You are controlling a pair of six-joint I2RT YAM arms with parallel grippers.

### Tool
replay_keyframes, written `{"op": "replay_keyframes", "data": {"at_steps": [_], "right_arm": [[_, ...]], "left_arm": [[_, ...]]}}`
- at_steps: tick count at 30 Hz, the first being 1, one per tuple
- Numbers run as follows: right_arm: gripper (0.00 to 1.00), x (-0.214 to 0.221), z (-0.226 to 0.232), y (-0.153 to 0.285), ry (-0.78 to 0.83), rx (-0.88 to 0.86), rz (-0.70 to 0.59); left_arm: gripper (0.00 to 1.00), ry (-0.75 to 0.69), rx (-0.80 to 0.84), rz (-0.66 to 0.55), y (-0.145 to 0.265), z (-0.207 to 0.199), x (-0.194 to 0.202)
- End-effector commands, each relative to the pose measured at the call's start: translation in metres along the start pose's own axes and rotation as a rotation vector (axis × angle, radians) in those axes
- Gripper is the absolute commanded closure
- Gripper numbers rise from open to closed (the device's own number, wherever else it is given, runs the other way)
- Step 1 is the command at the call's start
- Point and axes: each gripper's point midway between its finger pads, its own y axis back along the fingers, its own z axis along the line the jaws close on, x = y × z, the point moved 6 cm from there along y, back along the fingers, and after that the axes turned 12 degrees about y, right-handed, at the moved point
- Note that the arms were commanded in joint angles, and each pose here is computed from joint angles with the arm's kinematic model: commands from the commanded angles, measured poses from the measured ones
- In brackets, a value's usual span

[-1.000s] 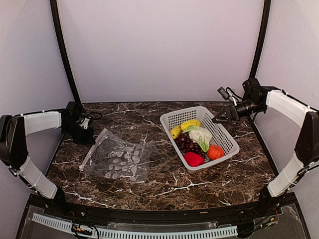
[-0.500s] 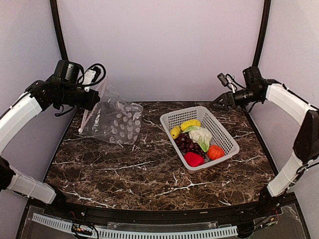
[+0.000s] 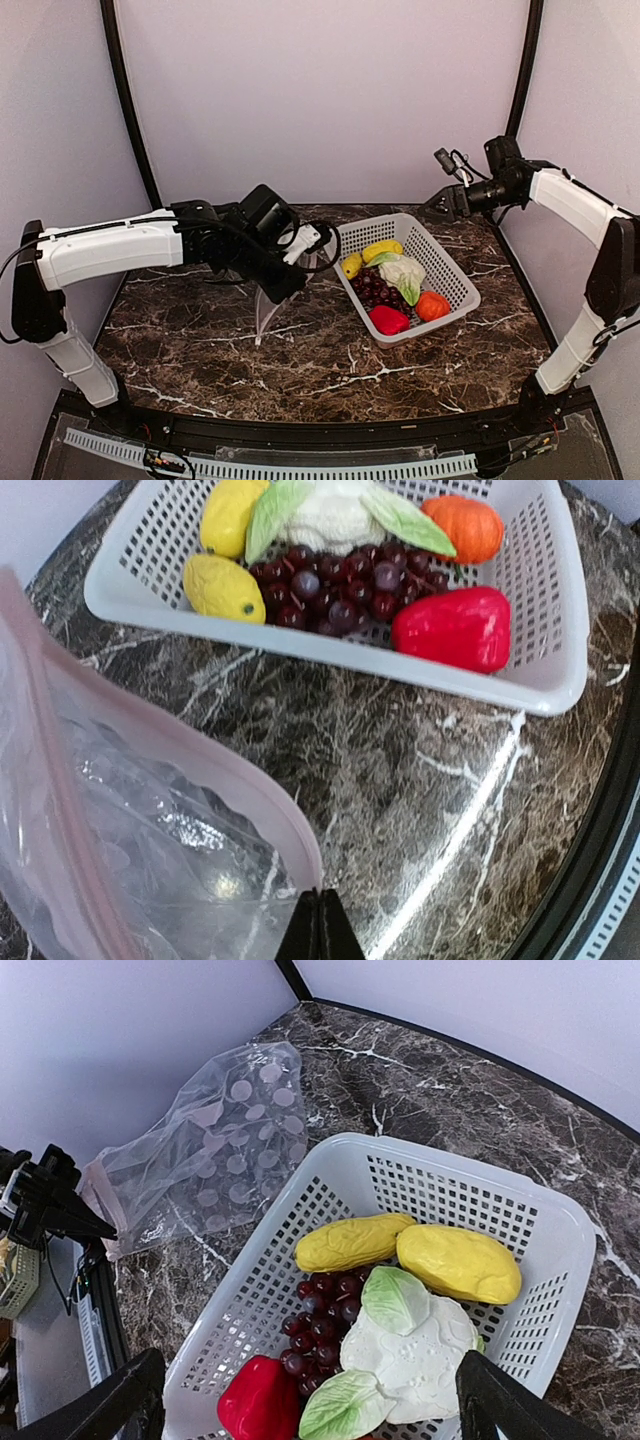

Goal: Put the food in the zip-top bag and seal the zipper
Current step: Pass from the left arm to the right

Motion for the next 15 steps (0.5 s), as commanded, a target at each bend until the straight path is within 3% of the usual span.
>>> {"op": "replay_keyframes", "data": {"at_steps": [1, 7, 9, 15], "right_arm": [[0.01, 0.002, 0.018, -0.014, 0.017, -0.130, -0.026], [0.01, -0.013, 0.063, -0.034, 0.102, -0.257, -0.046], [0.02, -0.024, 0.066, -0.044, 0.085, -0.262, -0.035], [0.30, -0.047, 0.067, -0.078, -0.063, -0.312, -0.022]], "left_arm": [[0.99, 0.041, -0.001, -0.248, 0.029, -0.006, -0.041], [0.99, 0.259, -0.034, -0.632, 0.053, 0.006, -0.078], [0.99, 0.311, -0.028, -0.711, 0.054, 0.008, -0.085], [0.99, 0.421, -0.004, -0.808, 0.038, 0.010, -0.092]]}}
